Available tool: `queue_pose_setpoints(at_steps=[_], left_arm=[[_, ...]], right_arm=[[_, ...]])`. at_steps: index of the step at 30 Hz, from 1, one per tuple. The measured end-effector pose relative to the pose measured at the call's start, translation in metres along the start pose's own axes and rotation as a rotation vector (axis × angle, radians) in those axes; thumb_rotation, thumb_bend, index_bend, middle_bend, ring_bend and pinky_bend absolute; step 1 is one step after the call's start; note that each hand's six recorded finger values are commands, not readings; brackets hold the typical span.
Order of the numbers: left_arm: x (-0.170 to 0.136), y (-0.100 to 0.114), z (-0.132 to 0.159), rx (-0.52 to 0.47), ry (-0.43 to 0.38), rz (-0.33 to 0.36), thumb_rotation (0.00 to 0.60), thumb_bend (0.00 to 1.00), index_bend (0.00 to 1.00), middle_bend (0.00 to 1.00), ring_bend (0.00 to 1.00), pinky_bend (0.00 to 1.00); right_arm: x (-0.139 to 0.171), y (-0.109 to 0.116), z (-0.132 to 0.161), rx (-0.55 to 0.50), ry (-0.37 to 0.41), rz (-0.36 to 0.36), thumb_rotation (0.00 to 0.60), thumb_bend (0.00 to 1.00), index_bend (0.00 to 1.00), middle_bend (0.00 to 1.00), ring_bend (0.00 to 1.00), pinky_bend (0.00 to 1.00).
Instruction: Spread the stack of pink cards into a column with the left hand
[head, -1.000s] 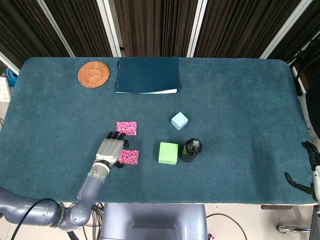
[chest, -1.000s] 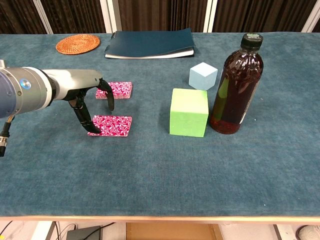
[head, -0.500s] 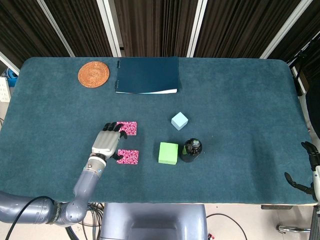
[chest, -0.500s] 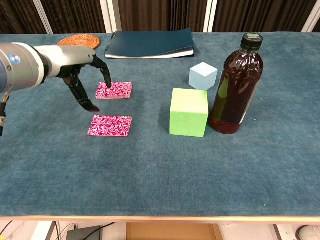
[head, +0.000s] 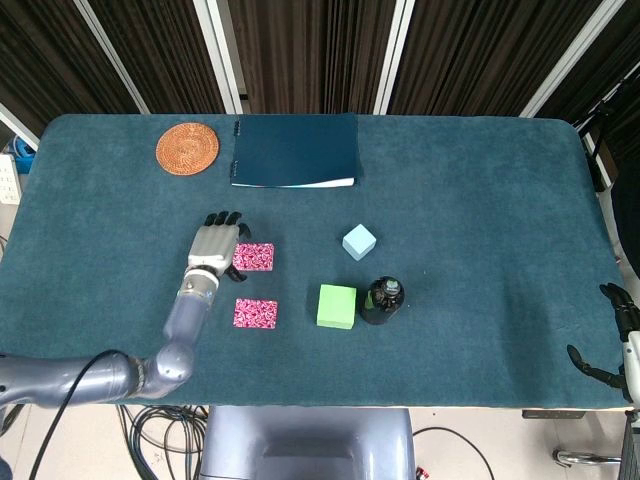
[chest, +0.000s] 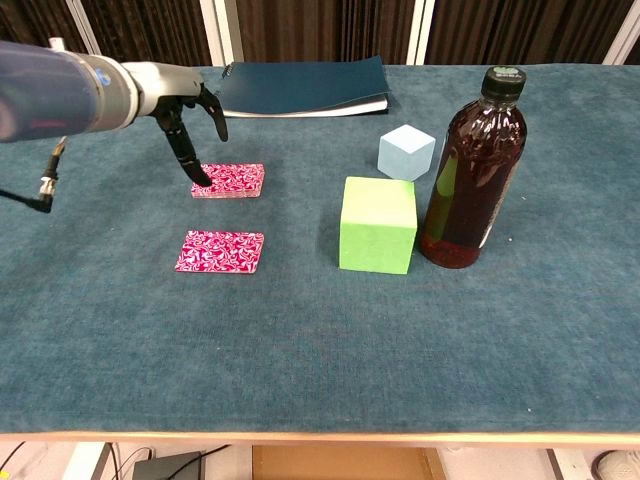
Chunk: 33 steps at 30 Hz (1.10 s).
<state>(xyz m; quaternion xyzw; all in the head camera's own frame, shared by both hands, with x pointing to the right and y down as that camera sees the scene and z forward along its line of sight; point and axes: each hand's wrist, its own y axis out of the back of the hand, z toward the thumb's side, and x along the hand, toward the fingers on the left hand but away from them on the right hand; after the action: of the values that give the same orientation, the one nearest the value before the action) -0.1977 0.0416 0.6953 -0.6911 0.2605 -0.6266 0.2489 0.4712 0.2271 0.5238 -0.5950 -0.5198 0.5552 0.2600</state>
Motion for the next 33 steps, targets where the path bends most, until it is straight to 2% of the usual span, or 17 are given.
queue_pose_setpoints(at_steps=[6,15,33], left_arm=[[0.018,0.001,0.008,0.01,0.026,-0.015,0.6,0.12,0.36,0.14,0.01,0.0],[0.025,-0.016,0.012,0.017,0.043,-0.066,0.6,0.12,0.39,0.14,0.01,0.0],[0.031,-0.02,0.023,0.019,0.055,-0.071,0.6,0.14,0.41,0.14,0.01,0.0]], right_arm=[[0.0,0.001,-0.001,-0.002,-0.003,-0.002,0.6,0.27,0.1,0.07,0.14,0.19],[0.0,0.001,-0.002,-0.006,-0.003,-0.001,0.6,0.27,0.1,0.07,0.14,0.19],[0.0,0.001,-0.002,-0.007,-0.003,0.001,0.6,0.27,0.1,0.07,0.14,0.19]])
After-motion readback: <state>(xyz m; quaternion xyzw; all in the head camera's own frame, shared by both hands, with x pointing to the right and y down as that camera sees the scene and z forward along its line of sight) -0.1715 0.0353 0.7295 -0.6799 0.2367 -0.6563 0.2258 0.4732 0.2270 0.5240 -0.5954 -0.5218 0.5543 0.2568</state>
